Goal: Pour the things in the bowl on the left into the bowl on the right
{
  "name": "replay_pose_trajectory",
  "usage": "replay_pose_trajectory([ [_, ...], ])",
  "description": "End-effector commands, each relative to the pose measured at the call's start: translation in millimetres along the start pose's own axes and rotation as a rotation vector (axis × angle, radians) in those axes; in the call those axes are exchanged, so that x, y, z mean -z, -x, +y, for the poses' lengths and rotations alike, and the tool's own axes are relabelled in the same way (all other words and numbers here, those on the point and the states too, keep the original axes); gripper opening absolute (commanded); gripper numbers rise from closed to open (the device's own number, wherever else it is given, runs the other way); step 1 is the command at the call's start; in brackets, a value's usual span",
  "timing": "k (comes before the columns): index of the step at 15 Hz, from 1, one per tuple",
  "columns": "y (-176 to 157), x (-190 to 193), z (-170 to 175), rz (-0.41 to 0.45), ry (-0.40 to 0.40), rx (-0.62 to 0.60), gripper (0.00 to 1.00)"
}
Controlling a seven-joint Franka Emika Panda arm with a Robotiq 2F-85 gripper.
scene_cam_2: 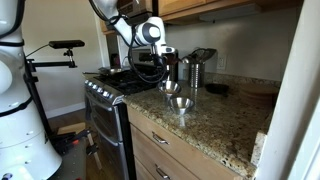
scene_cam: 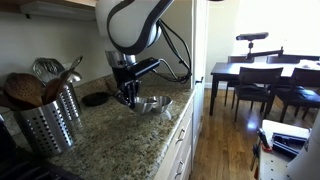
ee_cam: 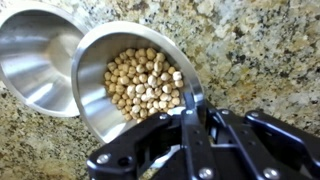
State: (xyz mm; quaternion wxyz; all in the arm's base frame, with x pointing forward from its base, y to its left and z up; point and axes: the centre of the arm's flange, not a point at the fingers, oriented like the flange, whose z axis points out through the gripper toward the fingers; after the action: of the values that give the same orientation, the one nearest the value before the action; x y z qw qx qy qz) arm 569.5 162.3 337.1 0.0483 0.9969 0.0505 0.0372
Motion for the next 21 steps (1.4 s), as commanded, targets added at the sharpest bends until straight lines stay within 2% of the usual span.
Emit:
replay_pose_trajectory([
  [1, 21.9, 15.9, 21.1, 0.021, -0.053, 0.013, 0.08],
  [6, 27.2, 21.3, 37.8, 0.03, -0.088, 0.006, 0.08],
  [14, 32.3, 24.5, 44.7, 0.059, -0.175, 0.027, 0.08],
  [21, 43.0, 29.7, 46.8, 0.074, -0.206, 0.02, 0.08],
])
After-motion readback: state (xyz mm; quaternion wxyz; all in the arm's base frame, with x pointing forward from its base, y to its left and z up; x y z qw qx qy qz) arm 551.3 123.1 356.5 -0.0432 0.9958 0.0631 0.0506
